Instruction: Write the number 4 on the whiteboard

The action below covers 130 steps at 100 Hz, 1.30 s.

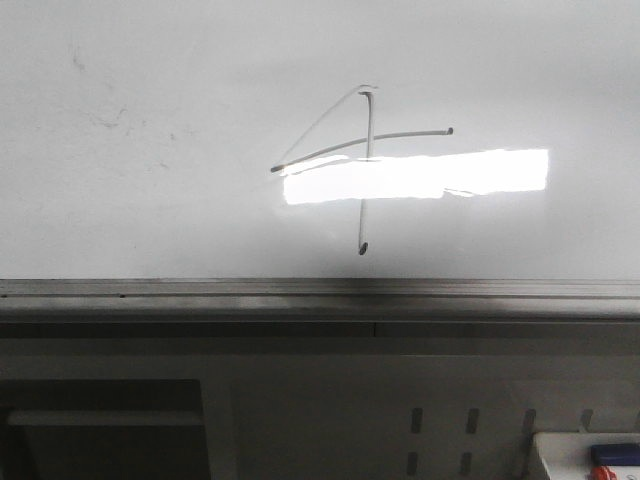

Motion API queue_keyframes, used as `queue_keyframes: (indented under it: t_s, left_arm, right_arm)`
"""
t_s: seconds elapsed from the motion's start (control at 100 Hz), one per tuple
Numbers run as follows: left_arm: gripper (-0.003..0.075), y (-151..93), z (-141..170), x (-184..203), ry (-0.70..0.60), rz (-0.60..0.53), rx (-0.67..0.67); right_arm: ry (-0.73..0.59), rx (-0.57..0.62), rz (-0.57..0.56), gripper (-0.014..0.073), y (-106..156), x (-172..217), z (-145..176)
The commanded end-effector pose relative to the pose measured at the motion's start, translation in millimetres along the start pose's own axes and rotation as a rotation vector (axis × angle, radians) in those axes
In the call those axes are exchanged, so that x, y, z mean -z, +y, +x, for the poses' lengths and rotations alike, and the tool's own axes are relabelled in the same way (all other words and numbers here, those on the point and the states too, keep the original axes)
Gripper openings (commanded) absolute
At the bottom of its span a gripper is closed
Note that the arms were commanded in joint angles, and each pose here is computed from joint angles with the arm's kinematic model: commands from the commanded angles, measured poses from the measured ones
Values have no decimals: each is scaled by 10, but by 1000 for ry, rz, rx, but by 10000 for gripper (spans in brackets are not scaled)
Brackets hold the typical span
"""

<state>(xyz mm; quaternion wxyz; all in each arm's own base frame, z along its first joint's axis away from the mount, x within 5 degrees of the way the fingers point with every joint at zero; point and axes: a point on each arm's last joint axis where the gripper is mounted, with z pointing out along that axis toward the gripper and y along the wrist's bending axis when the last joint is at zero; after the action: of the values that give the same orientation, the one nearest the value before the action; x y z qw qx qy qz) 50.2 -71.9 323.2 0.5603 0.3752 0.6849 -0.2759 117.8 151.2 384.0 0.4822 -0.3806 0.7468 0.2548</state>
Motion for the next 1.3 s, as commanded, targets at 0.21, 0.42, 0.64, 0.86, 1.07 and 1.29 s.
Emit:
queue_keyframes:
  t_s: [0.21, 0.42, 0.64, 0.86, 1.07, 1.29]
  left_arm:
    - [393, -49, -620, -404, 227, 238, -277]
    - [335, -50, -821, -782, 260, 332, -247]
    - [333, -42, -853, -1007, 285, 370, -219]
    - [333, -66, -777, -1048, 355, 422, -212]
    - [306, -66, -777, -1048, 355, 422, -212]
    - [83, -65, -778, -1048, 354, 420, -212]
  right_arm:
    - [55, 297, -97, -64, 192, -158, -7]
    - [-8, 354, -145, -64, 328, -150, -51]
    - [-49, 402, -192, -64, 450, -135, -71]
    - [-75, 404, -193, -64, 468, -131, -92]
    - [-75, 404, -193, -64, 468, -131, -92]
    - [-72, 405, -194, -64, 468, -131, -89]
